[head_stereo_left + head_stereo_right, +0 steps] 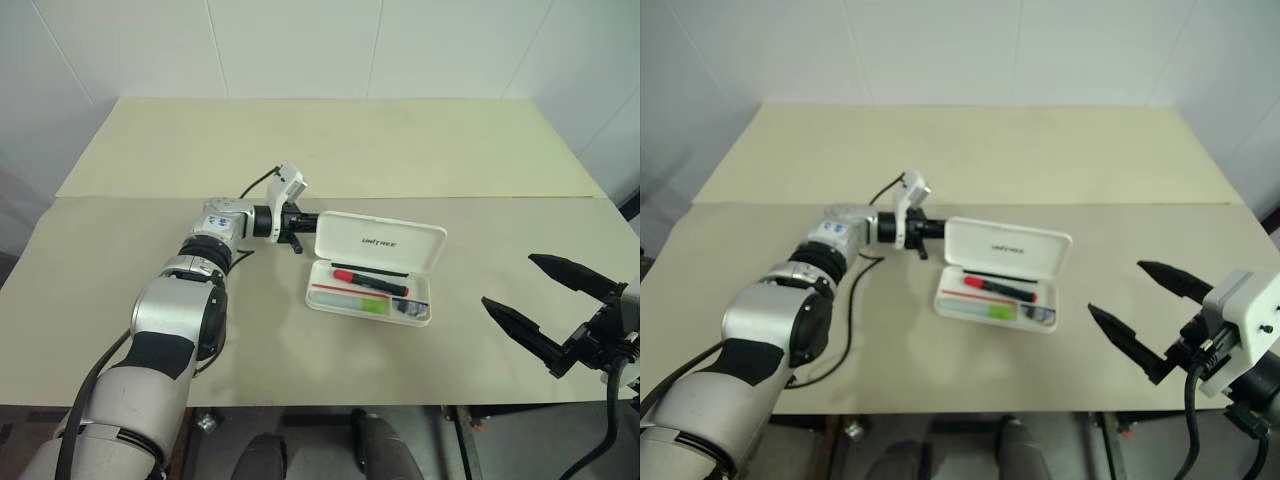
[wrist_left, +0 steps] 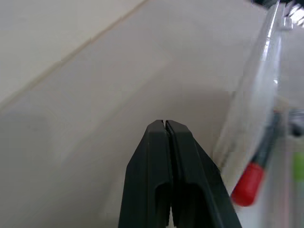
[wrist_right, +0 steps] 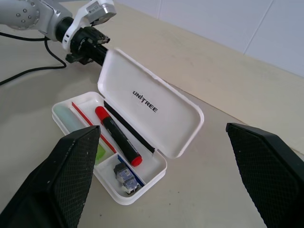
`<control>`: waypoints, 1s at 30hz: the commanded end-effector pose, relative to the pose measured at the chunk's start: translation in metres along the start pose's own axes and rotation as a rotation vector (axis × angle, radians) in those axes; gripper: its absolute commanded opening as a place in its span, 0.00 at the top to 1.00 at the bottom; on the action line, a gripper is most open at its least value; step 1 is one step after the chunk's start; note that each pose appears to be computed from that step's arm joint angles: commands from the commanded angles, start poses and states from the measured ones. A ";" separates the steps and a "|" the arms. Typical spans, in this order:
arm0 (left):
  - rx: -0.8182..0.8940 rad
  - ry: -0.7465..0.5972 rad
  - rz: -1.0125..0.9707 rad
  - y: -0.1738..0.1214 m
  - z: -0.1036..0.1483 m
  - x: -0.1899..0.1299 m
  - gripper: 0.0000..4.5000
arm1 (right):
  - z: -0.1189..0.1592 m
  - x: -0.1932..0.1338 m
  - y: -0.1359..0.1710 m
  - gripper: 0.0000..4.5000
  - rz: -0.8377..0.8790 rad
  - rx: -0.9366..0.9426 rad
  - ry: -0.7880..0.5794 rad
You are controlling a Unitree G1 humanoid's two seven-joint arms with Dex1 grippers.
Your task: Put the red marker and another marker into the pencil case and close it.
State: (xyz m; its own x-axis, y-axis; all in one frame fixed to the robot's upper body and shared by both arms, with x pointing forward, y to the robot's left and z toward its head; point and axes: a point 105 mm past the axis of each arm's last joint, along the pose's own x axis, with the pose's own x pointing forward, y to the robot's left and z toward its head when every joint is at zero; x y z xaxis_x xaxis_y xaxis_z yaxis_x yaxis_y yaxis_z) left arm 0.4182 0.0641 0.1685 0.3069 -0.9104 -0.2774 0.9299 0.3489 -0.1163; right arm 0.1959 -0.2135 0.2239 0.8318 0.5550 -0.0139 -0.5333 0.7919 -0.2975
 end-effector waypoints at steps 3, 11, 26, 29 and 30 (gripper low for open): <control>0.027 0.031 -0.092 -0.011 0.012 0.001 0.99 | 0.008 -0.002 0.000 0.00 -0.016 -0.045 -0.024; 0.158 0.110 -0.278 -0.027 0.011 -0.013 0.99 | 0.008 -0.005 0.001 0.00 -0.020 -0.047 -0.017; 0.424 0.388 -0.474 -0.041 -0.015 -0.025 0.99 | 0.008 -0.004 -0.004 0.00 -0.013 -0.057 -0.011; 0.496 0.385 -0.508 -0.047 -0.013 -0.018 0.99 | 0.007 -0.004 -0.004 0.00 -0.011 -0.059 -0.008; 0.523 0.385 -0.517 -0.048 -0.012 -0.017 0.99 | 0.007 -0.004 -0.004 0.00 -0.011 -0.060 -0.006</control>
State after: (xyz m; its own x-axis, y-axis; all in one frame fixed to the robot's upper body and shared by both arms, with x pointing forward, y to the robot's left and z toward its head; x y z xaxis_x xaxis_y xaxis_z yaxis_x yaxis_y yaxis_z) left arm 0.3787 0.0680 0.1649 -0.0753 -0.7857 -0.6141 0.9708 -0.1983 0.1347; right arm 0.1952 -0.2163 0.2231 0.8368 0.5468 -0.0288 -0.5276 0.7911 -0.3094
